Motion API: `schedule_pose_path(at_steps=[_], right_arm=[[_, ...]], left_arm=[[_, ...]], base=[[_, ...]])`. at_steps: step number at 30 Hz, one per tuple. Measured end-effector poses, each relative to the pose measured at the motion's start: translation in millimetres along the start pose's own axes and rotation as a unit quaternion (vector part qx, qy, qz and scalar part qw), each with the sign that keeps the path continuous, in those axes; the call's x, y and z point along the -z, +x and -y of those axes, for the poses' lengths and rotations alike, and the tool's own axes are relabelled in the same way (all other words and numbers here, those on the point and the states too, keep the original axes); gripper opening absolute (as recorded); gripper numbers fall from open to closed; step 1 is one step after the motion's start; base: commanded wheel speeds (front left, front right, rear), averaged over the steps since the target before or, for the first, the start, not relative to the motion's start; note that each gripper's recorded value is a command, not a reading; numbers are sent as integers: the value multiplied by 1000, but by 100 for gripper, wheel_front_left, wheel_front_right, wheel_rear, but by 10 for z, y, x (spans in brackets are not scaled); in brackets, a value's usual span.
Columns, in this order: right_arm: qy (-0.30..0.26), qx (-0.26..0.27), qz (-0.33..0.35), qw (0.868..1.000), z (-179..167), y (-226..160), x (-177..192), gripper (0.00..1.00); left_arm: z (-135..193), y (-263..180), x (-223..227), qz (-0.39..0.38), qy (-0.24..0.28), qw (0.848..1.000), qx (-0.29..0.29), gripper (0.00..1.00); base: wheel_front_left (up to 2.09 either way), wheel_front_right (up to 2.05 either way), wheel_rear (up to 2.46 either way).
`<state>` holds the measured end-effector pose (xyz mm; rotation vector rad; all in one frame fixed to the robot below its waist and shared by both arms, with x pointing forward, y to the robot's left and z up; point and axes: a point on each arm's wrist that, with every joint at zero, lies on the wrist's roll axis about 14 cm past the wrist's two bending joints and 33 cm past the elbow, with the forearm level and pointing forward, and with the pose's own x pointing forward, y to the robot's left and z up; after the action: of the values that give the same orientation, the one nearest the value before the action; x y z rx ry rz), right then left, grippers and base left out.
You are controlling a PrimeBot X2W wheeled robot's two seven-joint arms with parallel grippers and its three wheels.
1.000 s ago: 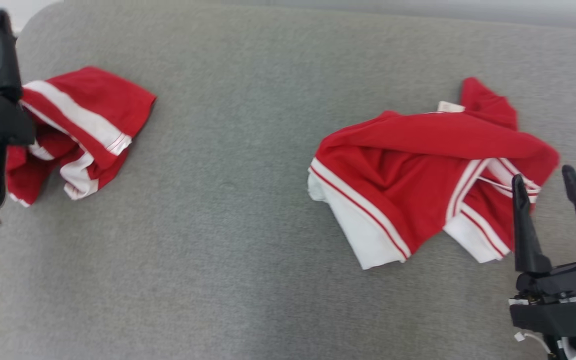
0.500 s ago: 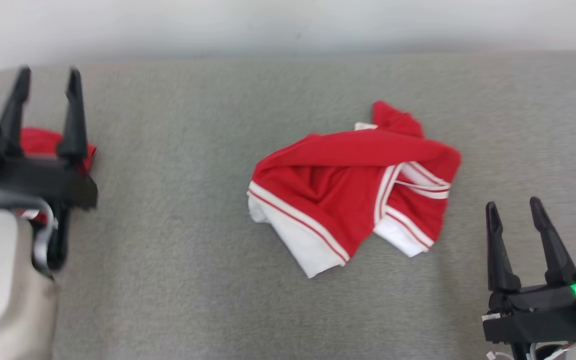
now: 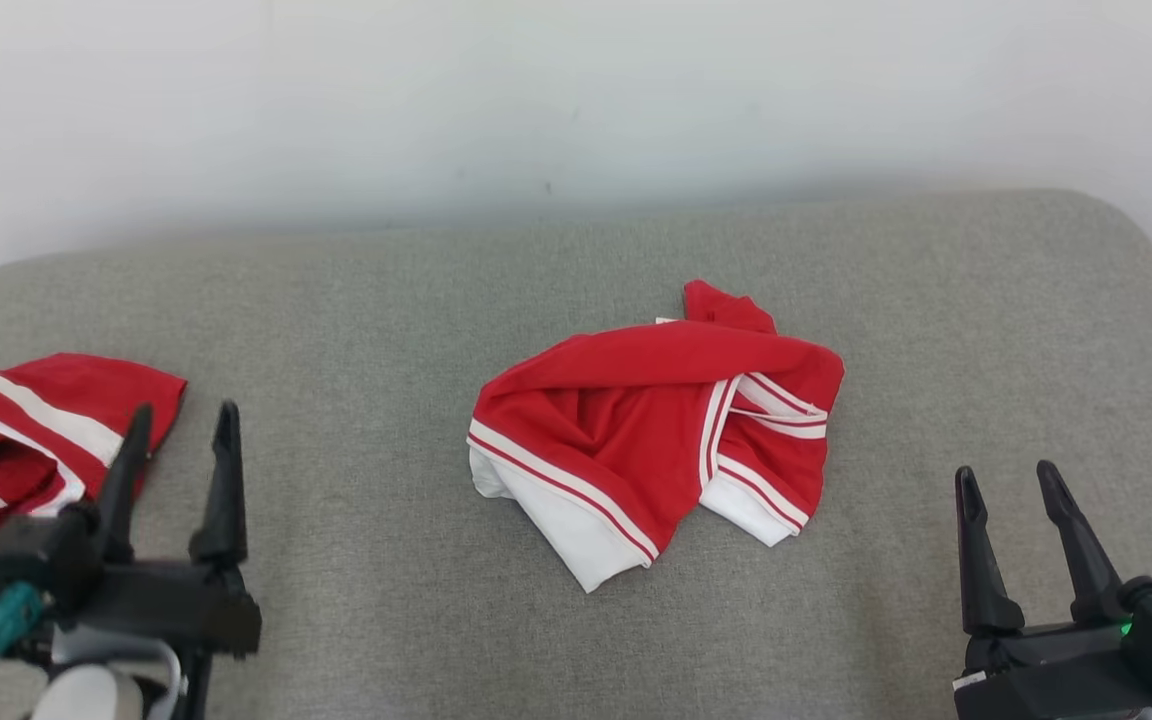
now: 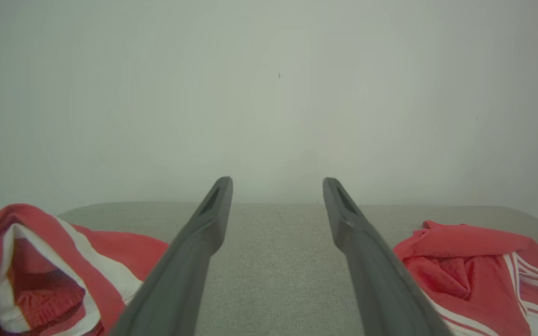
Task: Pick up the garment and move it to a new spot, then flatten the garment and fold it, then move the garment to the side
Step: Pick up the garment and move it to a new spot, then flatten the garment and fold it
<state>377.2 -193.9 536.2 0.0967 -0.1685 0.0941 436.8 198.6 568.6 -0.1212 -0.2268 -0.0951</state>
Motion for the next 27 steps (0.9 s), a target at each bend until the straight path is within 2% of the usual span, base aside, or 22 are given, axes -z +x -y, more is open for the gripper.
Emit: schedule_pose_path(at_steps=[10,18,27], right_arm=[[9,-11,-14,1000,-90,-69,81,100],[16,-18,-25,999,-141,-73,159,100],[20,-22,-32,999,-183,-88,203,100]], left_arm=[[-185,-555,133,-23,-3,999,-49,100],[-227,-750,199,-29,-14,996,-79,100],[-20,-753,197,-27,-13,999,-45,100]], base=[[0,0,0],[0,0,0],[0,0,0]])
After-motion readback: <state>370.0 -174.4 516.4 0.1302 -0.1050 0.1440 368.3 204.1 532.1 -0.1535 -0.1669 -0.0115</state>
